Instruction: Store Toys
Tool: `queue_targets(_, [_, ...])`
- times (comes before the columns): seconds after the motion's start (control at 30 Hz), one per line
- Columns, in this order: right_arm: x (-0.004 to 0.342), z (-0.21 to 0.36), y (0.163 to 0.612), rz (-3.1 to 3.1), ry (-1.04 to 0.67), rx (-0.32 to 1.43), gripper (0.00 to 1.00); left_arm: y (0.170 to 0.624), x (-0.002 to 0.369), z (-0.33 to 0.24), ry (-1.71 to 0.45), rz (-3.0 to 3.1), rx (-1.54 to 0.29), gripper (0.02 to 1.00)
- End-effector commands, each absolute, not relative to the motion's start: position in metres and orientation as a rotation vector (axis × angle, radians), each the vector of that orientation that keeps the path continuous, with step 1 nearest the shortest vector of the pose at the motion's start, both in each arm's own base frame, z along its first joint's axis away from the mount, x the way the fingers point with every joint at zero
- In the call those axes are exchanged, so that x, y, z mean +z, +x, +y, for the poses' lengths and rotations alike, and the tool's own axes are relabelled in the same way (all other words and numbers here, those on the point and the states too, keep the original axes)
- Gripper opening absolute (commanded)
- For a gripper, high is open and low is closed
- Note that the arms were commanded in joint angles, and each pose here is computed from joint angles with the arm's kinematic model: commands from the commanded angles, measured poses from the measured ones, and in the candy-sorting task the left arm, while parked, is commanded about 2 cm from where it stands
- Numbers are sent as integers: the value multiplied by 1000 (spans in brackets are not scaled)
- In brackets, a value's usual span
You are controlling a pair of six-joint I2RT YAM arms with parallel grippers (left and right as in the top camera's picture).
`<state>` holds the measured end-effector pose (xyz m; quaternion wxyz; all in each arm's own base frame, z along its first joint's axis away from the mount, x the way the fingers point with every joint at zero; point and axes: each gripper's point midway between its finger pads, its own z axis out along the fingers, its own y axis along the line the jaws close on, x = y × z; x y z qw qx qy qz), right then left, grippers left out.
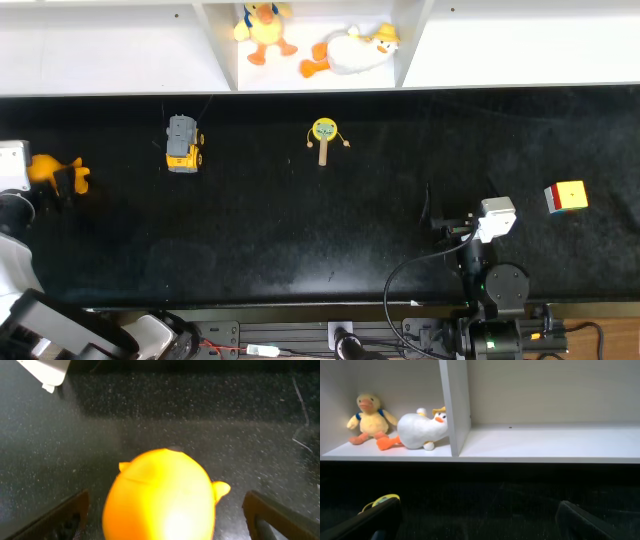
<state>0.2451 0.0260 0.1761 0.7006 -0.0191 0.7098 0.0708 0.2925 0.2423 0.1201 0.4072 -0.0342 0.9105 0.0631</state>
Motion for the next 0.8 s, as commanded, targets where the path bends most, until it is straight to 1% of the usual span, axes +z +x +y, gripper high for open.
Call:
queue_targets(0.03, [173,28,245,1580,-48,165,996,300,126,248,-105,2269,150,673])
queue_targets(0.07, [173,28,245,1579,-48,165,993,300,126,248,-105,2269,151,555])
queue_targets(0.13, [173,28,245,1580,-48,165,998,300,126,247,-106,2270,149,397])
queue_targets(0.17, [173,28,245,1579,-48,165,998,299,126,247,-107,2271,147,340])
queue_targets(0.2, [173,28,245,1580,-48,165,996,299,125,247,-108,2273,145,314])
queue_targets(0.27, [173,28,245,1579,-48,165,993,298,125,245,-124,2277,131,231])
queue_targets(0.37, [173,28,245,1580,-48,165,996,295,132,241,-166,2275,104,152])
queue_targets(0.5, [173,28,245,1579,-48,165,996,294,153,229,-157,2268,93,143])
queue_targets(0.57, [173,28,245,1580,-48,165,996,298,166,223,-153,2268,75,159])
queue_targets(0.67, [173,28,245,1580,-48,165,996,306,188,215,-120,2274,53,159])
queue_targets(0.8, [173,28,245,1579,-48,165,998,324,222,207,-48,2252,68,159])
